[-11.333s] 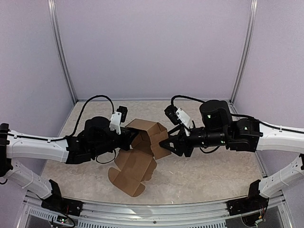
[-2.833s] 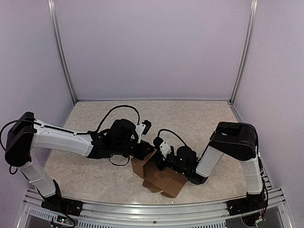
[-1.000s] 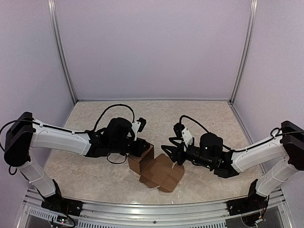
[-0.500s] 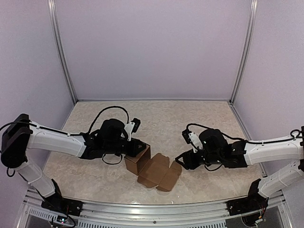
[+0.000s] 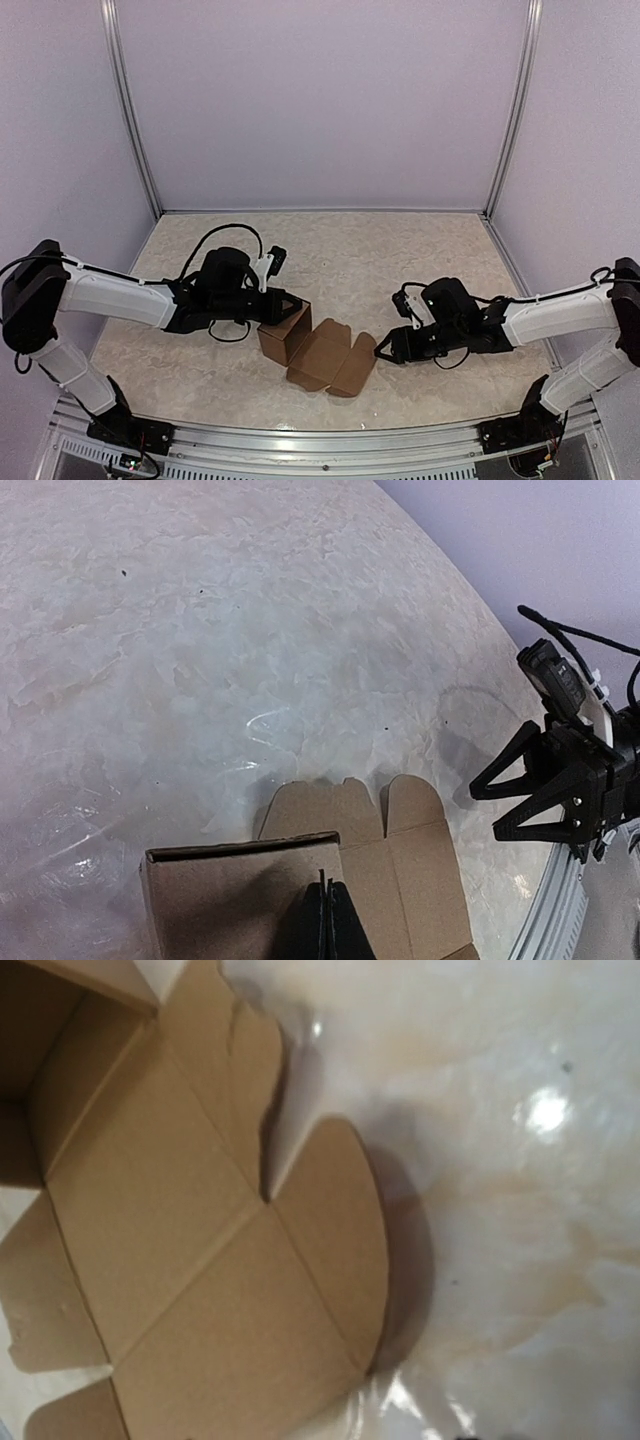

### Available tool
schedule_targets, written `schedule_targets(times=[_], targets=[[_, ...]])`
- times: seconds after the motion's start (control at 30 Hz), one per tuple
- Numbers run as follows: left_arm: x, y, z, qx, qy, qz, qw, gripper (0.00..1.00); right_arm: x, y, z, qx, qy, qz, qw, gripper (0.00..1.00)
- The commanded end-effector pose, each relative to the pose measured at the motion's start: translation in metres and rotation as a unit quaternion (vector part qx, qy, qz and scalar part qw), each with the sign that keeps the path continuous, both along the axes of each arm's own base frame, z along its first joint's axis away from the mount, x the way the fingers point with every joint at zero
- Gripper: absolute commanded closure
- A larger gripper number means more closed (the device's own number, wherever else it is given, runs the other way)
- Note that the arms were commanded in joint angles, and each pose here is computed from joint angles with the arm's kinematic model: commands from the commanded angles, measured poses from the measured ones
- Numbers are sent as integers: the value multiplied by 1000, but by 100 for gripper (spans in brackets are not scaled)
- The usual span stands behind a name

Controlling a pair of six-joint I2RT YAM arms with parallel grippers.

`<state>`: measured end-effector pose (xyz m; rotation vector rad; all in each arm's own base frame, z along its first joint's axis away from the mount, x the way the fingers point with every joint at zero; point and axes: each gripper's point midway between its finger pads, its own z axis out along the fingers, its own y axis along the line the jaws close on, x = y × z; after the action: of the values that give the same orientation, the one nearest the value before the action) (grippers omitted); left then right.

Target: Fold the paper box

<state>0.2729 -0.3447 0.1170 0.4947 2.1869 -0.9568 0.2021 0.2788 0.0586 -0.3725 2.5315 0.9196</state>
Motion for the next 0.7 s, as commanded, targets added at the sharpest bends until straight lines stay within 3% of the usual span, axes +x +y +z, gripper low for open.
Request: schedule_targets(times=[0.0,0.67], targets=[[-5,12,-14,6,29,0,1000,100,-4,10,-11,36,43,1,998,46],[1,27,-29,0,49,9,999,100,13,30,-34,91,69,-26,993,55]])
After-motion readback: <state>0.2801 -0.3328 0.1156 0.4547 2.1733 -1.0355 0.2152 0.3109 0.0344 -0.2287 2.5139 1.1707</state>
